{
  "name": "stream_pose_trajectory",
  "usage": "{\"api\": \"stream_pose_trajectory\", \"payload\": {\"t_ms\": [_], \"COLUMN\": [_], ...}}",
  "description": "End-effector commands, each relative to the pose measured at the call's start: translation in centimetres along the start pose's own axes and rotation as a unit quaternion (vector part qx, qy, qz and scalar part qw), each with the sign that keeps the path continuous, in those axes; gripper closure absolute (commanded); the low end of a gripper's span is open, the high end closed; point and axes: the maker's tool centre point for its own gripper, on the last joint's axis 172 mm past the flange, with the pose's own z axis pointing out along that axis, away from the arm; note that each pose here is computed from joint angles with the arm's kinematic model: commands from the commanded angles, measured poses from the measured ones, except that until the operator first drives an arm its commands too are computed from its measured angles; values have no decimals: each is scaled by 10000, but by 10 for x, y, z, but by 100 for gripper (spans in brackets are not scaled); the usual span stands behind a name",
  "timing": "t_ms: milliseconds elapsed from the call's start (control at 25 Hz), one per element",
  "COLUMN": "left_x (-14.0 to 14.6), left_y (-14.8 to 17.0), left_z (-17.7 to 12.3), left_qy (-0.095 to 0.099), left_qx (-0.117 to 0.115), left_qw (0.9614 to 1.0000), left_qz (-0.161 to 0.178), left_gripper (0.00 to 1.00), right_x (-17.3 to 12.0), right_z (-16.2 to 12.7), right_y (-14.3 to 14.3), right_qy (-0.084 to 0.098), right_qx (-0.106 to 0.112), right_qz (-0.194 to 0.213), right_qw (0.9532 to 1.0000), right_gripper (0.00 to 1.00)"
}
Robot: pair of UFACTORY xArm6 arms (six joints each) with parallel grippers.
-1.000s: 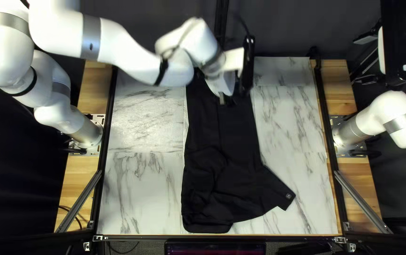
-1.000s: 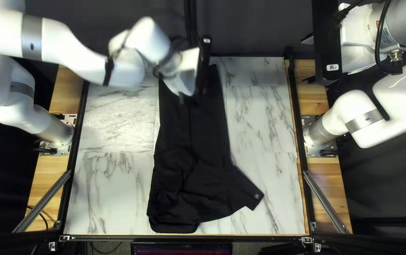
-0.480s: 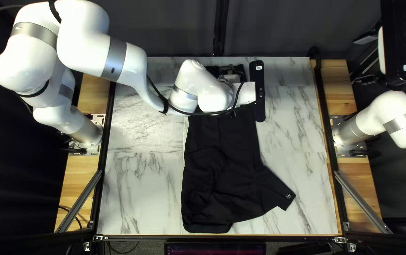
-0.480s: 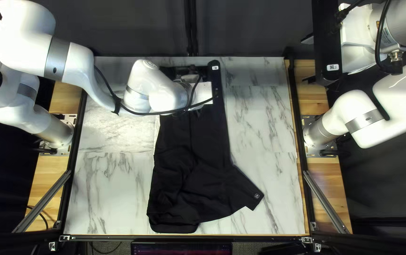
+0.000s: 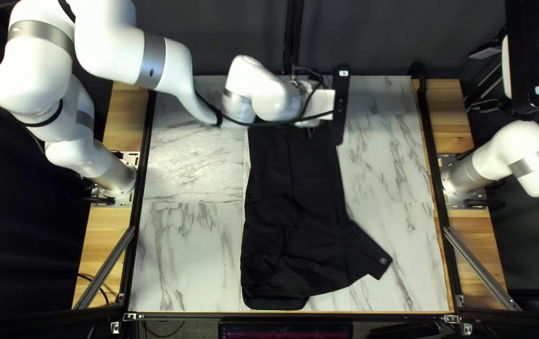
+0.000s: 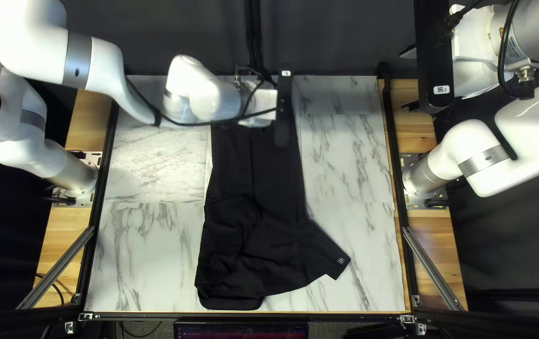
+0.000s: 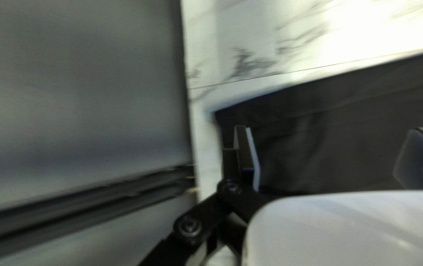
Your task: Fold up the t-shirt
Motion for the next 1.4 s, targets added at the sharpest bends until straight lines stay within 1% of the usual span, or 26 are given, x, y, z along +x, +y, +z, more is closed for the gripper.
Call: {"api": "stream_pose_trajectory", "payload": {"t_ms": [40,320,360,440,480,520,640,760,880,920,960,1000,1200,1240,1280,1320,1360,1400], "left_x": [-9,-9,-8,-5,-4,-5,-17,-35,-49,-58,-61,-62,-62,-60,-58,-60,-62,-67], "left_y": [1,1,3,1,0,-3,-13,-20,-23,-24,-25,-25,-25,-24,-24,-24,-24,-25], "left_z": [22,22,22,27,29,32,42,50,60,67,67,67,67,66,67,72,75,79], "left_qy": [-712,-712,-623,-440,-392,-327,-231,-196,-230,-331,-481,-525,-525,-500,-487,-521,-549,-601], "left_qx": [776,776,732,583,537,459,254,88,16,-3,30,42,42,96,148,205,222,230], "left_qw": [9943,9943,9952,9965,9967,9964,9950,9936,9926,9917,9909,9906,9906,9907,9900,9879,9868,9850], "left_qz": [159,159,186,394,473,628,940,1112,1194,1246,1259,1261,1261,1262,1318,1449,1505,1602], "left_gripper": [0,0,0,0,0,0,0,0,0,0,0,0,0,0,0,0,0,0], "right_x": [0,0,0,0,0,0,0,0,0,0,0,0,0,0,0,0,0,0], "right_z": [0,0,0,0,0,0,0,0,0,0,0,0,0,0,0,0,0,0], "right_y": [0,0,0,0,0,0,0,0,0,0,0,0,0,0,0,0,0,0], "right_qy": [0,0,0,0,0,0,0,0,0,0,0,0,0,0,0,0,0,0], "right_qx": [0,0,0,0,0,0,0,0,0,0,0,0,0,0,0,0,0,0], "right_qz": [0,0,0,0,0,0,0,0,0,0,0,0,0,0,0,0,0,0], "right_qw": [10000,10000,10000,10000,10000,10000,10000,10000,10000,10000,10000,10000,10000,10000,10000,10000,10000,10000], "right_gripper": [0,0,0,0,0,0,0,0,0,0,0,0,0,0,0,0,0,0]}}
